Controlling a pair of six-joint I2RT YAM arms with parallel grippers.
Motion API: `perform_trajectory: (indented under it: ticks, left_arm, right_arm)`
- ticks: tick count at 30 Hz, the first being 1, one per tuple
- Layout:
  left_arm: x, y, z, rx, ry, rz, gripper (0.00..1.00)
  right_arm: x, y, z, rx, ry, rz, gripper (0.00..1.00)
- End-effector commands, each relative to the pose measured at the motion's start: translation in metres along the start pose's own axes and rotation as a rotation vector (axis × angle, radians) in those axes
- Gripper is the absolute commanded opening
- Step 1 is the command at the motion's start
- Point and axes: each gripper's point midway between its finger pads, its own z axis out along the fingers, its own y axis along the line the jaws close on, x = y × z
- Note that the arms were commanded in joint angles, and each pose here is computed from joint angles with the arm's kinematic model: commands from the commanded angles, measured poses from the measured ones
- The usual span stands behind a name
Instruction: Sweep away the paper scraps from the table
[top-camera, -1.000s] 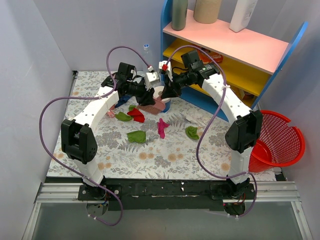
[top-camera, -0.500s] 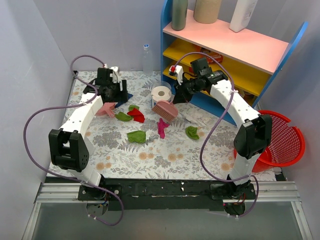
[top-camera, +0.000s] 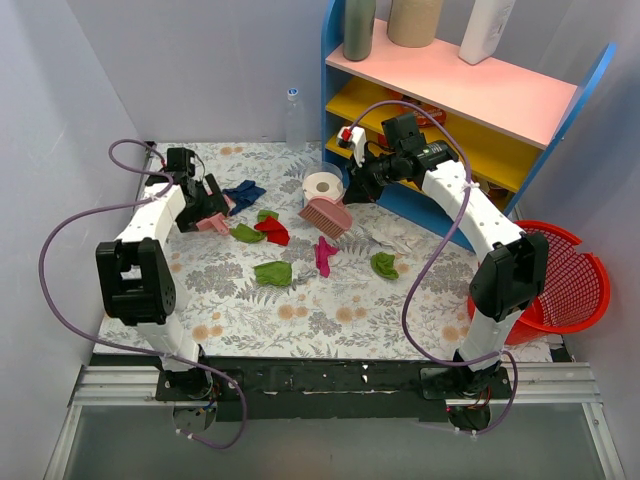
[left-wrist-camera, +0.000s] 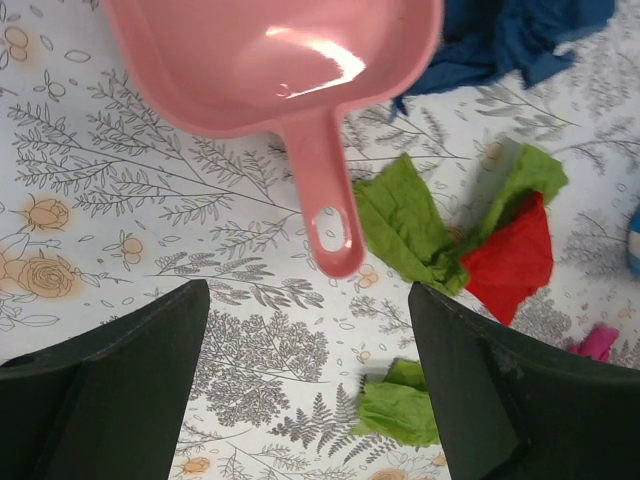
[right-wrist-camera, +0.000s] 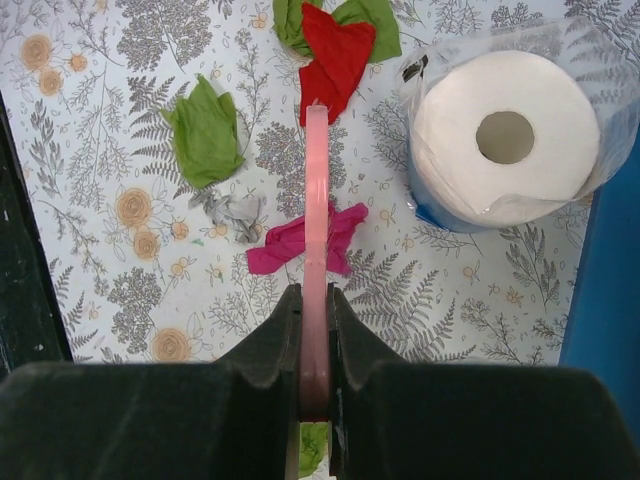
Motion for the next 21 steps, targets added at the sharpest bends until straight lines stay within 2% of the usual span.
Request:
perform_trajectory:
  ticks: [1, 12, 16, 21]
  left_arm:
    - [-0.001, 0.013, 0.02, -0.012, 0.041, -0.092, 0.8]
    - [-0.009, -0.016, 0.059, 0.115, 0.11, -0.117, 0.73]
    - [-0.013, -0.011, 0.072, 0.076, 0.109, -0.105, 0.67]
    - [-0.009, -0.006, 0.073, 0.053, 0.126, -0.096, 0.65]
  right_arm:
    - [-0.02, 0.004, -0.004, -0.01, -0.062, -0.033, 0.01]
    - [-0.012, 0.001, 0.001, -0.007, -0.043, -0.02, 0.01]
    - [-0.011, -0.002, 0.002, -0.001, -0.037, -0.019, 0.01]
    - [-0.01, -0.004, 0.004, 0.001, -0.031, -0.022, 0.01]
